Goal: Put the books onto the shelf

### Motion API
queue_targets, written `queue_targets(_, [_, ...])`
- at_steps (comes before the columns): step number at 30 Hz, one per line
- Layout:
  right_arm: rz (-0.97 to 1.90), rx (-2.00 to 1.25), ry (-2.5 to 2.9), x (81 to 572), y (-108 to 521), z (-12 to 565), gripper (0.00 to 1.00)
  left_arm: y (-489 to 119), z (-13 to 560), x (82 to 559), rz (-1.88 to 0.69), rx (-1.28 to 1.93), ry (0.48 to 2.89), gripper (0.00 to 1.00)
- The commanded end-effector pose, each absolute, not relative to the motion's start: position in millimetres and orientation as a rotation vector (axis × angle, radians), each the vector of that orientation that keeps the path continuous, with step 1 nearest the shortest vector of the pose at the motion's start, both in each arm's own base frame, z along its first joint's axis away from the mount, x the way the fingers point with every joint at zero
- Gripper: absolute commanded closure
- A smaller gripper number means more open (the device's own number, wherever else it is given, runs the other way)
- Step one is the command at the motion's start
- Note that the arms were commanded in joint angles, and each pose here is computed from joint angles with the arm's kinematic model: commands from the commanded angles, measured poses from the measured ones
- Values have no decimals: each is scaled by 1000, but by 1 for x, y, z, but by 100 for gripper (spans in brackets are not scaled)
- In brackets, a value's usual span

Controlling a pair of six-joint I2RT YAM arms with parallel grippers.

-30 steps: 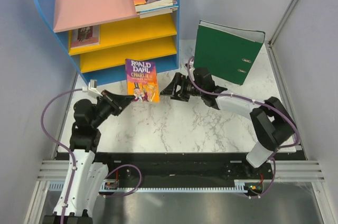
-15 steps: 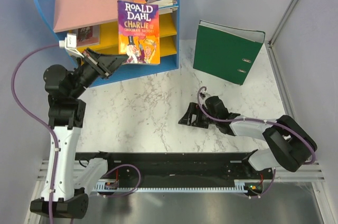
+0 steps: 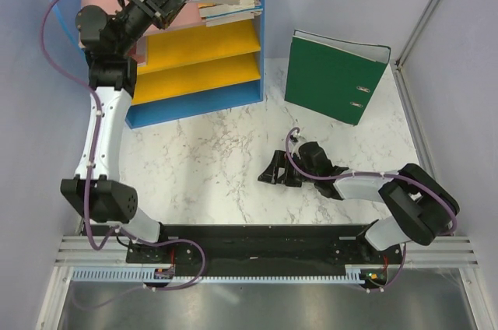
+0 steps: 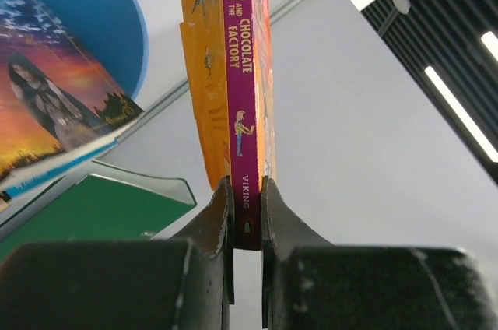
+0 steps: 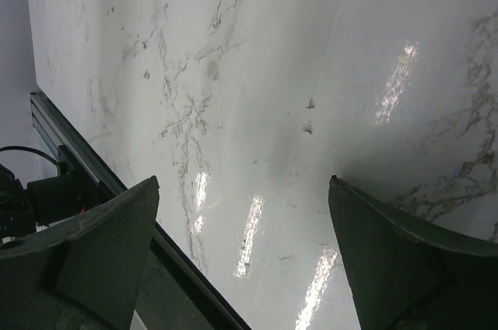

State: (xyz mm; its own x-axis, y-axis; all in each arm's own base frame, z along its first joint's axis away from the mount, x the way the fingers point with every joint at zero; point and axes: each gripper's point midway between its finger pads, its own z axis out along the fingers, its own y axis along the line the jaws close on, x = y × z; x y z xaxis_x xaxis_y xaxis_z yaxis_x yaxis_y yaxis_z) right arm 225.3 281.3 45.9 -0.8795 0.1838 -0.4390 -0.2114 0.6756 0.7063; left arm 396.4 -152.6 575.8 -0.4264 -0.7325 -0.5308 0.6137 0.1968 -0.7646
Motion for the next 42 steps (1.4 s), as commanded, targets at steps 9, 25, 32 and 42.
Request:
queue_targets(9, [1065,-31,2464,224,283,29,3,-159,617,446,-1470,-265,1207,98])
queue_targets(25, [1068,-39,2471,223,283,27,2,-187,594,487,-1392,-423,1236,98])
queue_targets(32, [1079,-45,2472,222,285,28,2,-182,589,488,-1367,-443,1242,98])
queue_targets(42, [1081,-49,2476,222,285,28,2,-181,551,502,-1425,-512,1397,98])
